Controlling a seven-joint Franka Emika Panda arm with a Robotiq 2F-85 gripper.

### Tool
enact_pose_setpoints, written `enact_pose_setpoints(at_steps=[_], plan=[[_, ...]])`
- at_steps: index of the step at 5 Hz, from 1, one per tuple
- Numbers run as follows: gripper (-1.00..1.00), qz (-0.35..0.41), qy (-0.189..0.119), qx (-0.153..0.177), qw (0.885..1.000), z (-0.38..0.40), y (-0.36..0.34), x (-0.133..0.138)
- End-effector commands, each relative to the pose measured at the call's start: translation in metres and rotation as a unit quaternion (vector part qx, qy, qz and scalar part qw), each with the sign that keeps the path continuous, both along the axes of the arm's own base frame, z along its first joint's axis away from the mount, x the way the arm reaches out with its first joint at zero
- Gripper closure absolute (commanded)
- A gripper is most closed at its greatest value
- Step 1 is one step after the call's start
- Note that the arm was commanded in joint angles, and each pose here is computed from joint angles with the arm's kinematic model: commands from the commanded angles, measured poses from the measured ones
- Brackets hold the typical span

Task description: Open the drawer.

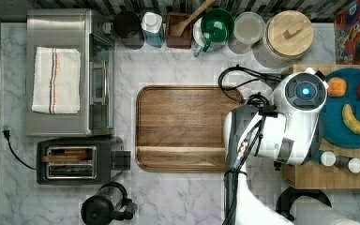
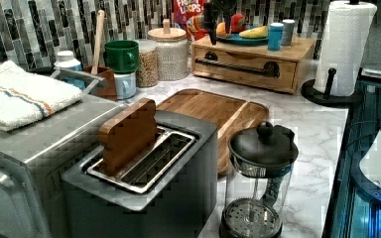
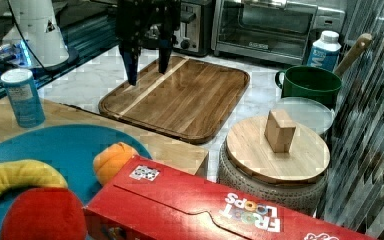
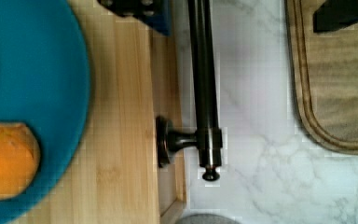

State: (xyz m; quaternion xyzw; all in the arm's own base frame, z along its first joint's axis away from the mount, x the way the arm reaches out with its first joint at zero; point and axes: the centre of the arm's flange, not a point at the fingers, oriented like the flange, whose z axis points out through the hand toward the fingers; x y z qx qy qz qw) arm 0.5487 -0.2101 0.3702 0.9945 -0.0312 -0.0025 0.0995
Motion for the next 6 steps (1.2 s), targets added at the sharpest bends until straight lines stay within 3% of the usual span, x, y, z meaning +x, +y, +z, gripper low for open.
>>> enact_pose_setpoints(at_steps=[1, 4, 5, 6], plan=[[-1.00, 0.057, 0.017, 0.002, 0.998, -0.058, 0.014, -0.006], [-1.00, 0.042, -0.019, -0.008, 0.999, -0.108, -0.009, -0.036], [-1.00, 0.041, -0.017, -0.021, 0.999, -0.110, -0.010, -0.041], [-1.00, 0.040, -0.007, -0.013, 0.999, -0.113, -0.014, -0.040]])
